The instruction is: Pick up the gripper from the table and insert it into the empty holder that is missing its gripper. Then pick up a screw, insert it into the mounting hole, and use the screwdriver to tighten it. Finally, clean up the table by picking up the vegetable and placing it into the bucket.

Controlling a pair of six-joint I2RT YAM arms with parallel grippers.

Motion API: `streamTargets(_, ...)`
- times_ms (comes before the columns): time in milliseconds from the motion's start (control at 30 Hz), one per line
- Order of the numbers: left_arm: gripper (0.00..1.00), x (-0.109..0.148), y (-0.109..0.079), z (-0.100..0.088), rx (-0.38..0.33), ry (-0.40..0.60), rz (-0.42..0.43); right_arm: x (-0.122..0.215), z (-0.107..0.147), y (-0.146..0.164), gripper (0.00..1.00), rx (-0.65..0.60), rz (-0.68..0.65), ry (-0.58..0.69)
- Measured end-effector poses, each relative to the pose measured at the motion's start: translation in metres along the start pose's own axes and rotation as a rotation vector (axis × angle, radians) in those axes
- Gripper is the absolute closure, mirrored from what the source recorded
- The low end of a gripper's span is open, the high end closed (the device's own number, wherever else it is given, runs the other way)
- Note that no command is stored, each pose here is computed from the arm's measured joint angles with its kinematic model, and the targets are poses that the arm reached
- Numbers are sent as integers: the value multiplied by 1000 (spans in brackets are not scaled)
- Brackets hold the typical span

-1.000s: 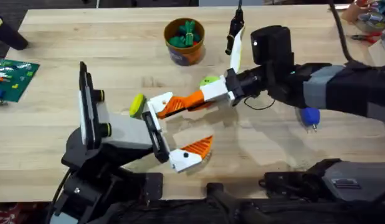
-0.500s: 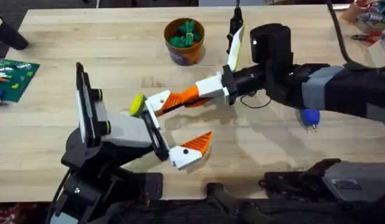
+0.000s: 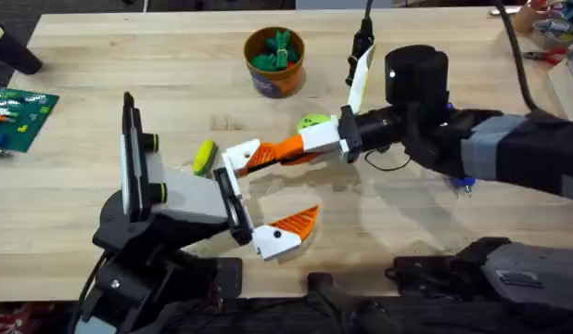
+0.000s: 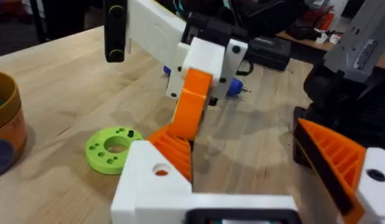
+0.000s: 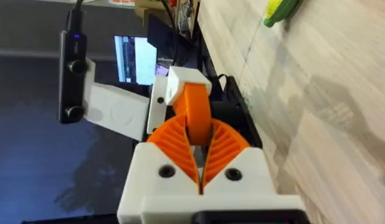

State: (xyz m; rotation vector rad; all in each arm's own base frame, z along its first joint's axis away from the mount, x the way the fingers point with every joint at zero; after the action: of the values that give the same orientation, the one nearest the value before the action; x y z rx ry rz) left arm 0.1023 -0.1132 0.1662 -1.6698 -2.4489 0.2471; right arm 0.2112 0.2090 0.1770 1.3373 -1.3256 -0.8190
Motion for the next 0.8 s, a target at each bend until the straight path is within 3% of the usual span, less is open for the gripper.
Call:
streamTargets(700,14,1,7,-1,15,-14,-70,-14,-5,4,988,38,58,-74)
streamTargets(800,14,1,7,-1,15,-14,-71,-14,-4,4,893,28,60,-73)
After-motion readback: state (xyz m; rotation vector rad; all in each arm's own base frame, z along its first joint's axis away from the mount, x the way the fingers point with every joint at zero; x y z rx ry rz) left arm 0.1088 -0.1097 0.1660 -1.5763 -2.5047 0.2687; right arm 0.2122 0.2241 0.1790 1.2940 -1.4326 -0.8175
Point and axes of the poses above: each hand's point on the last joint's axis, 136 mm out from that joint toward the fingers, its own x axis back along the fingers, its own y axis along the line the jaws close on, z = x × y, the point moved 8 cm from there along x, back along the fingers, and after that the axes turned 4 degrees about x, right-handed, at the moved point
